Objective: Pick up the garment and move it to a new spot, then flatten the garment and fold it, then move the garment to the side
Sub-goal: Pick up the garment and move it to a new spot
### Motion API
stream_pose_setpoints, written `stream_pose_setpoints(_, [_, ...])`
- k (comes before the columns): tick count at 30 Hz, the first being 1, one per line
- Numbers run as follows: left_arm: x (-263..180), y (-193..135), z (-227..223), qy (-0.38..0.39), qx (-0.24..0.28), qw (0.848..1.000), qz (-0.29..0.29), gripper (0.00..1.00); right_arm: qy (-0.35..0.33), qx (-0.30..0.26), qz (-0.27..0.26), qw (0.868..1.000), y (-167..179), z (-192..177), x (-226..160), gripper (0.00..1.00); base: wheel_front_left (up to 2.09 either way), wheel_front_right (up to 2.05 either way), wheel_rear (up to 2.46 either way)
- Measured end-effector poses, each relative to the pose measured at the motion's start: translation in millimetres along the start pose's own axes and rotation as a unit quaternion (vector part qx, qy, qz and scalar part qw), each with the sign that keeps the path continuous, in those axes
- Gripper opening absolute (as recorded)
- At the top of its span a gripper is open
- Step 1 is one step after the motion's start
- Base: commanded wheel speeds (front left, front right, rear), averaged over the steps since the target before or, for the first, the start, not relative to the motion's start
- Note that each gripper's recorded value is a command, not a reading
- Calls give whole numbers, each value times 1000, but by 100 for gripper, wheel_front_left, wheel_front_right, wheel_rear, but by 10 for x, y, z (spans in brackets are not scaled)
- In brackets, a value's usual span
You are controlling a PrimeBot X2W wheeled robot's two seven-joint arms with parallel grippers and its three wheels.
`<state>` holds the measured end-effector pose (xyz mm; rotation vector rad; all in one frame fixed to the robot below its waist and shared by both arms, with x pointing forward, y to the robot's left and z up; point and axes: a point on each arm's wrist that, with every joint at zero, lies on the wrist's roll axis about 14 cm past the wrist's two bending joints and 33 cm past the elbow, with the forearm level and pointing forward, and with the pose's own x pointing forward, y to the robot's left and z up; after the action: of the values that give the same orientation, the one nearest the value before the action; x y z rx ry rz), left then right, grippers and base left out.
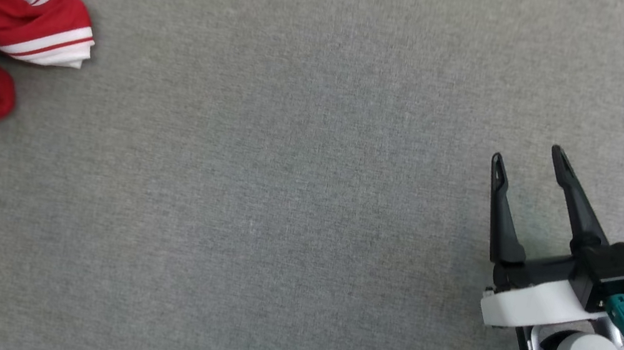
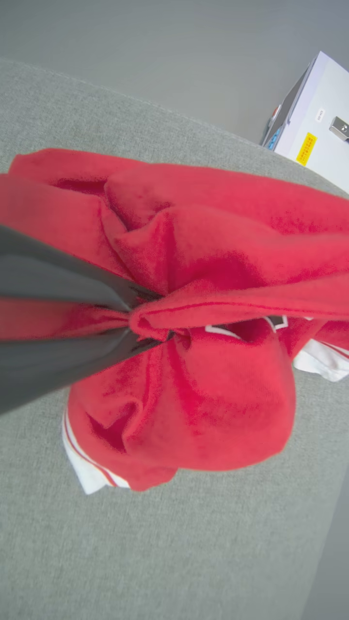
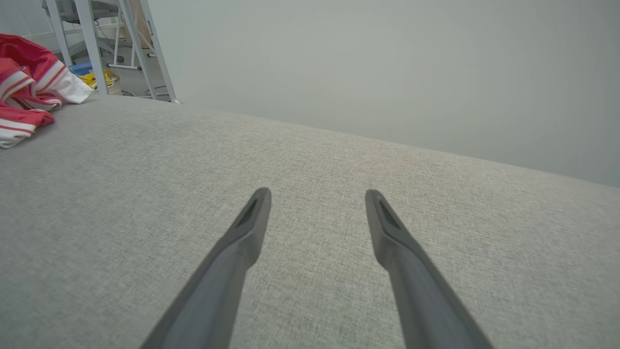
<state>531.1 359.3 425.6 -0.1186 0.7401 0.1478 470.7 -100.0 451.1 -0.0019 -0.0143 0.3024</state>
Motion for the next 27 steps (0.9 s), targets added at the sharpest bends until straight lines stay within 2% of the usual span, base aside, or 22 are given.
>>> stream_pose_setpoints(7, [-578, -325, 680, -129, 40, 990, -47, 0, -20, 5, -10, 1000, 6, 269, -209, 100, 0, 0, 0])
stream_pose_setpoints(15, [-1351, -1086, 1079, -217, 90, 962, -143, 0, -72, 13, -28, 997, -51, 727, -438, 100, 0, 0, 0])
stream_pose_setpoints(20, [-1625, -1714, 909, -214, 92, 948, -219, 0, -97, 12, -46, 994, -138, 937, -600, 100, 0, 0, 0])
stream_pose_setpoints(27, [-1711, -2750, 403, -164, 93, 924, -332, 0, -115, 9, -90, 989, -392, 1080, -834, 100, 0, 0, 0])
